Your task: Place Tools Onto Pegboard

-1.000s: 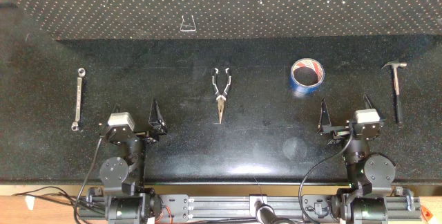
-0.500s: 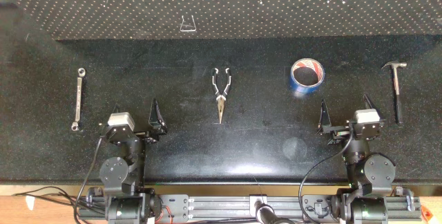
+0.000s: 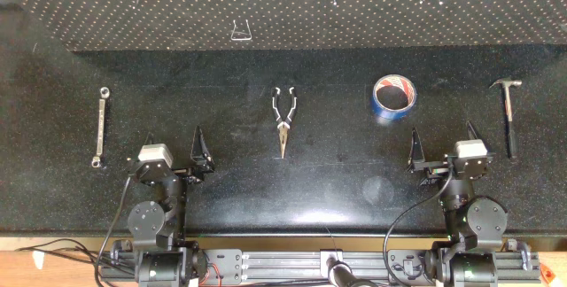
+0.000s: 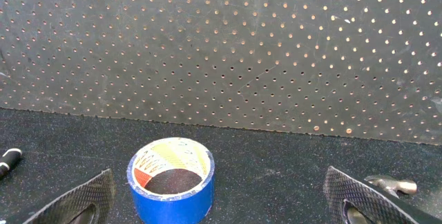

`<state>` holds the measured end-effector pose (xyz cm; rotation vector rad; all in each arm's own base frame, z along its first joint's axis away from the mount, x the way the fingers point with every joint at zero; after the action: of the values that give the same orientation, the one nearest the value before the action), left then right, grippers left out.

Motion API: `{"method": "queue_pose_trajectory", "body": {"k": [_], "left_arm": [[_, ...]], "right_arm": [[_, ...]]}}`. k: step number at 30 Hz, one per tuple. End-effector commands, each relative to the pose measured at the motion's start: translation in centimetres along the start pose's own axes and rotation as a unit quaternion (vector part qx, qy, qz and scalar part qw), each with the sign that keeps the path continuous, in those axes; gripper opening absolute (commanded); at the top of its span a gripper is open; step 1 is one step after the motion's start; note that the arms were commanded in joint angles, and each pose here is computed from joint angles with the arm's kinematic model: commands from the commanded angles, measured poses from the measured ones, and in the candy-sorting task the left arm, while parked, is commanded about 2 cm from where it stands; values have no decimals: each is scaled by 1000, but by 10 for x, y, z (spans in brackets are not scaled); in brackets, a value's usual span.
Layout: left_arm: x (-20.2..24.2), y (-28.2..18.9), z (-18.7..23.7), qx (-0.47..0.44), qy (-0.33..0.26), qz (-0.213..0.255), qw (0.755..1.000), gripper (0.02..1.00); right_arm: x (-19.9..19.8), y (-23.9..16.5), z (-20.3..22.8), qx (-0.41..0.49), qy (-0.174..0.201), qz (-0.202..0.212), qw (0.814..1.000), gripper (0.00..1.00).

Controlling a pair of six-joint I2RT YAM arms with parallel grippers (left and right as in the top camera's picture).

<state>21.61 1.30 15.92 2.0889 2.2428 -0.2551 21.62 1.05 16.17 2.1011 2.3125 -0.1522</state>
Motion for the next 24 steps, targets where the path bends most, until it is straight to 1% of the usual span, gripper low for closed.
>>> {"method": "queue_pose_trajectory", "body": {"k": [1,4,5,6,12,13,14,17,18,20,21,24], "left_arm": [[-2,0,1,2,6,9,1000,996],[-3,0,1,2,6,11,1000,996],[-7,0,2,4,6,27,1000,996],[-8,-1,2,5,6,31,1000,996],[-7,-1,-8,-1,6,27,1000,996],[-5,1,-10,10,8,19,1000,996],[-3,3,-12,21,22,13,999,998],[4,15,-23,73,81,-9,994,996],[9,21,-28,97,92,-21,991,996],[20,27,-34,142,90,-48,985,993],[29,29,-38,185,81,-68,977,993],[55,28,-49,264,53,-121,956,993]], "right_arm": [[3,-1,0,-3,-6,-10,1000,980],[3,-1,0,-3,-6,-10,1000,980],[3,-1,0,-3,-6,-10,1000,980],[3,-1,0,-3,-6,-10,1000,980],[3,-1,0,-3,-6,-10,1000,980],[3,-1,0,-3,-6,-10,1000,980],[3,-1,0,-3,-6,-10,1000,980],[3,-1,0,-3,-6,-10,1000,980],[3,-1,0,-3,-6,-10,1000,980],[3,-1,0,-3,-6,-10,1000,980],[3,-1,0,-3,-6,-10,1000,980],[3,-1,0,-3,-6,-10,1000,980]]}}
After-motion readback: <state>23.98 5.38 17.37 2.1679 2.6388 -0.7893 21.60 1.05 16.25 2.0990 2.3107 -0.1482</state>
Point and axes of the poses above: each gripper's point midway between its finger pads, its own y axis out along the fingers, its own x axis along the line the jaws close on, z = x × y, the point moved 3 cm from there along -y, back along the fingers, and after that the axes turned 2 degrees about -y, right-handed, at the moved point
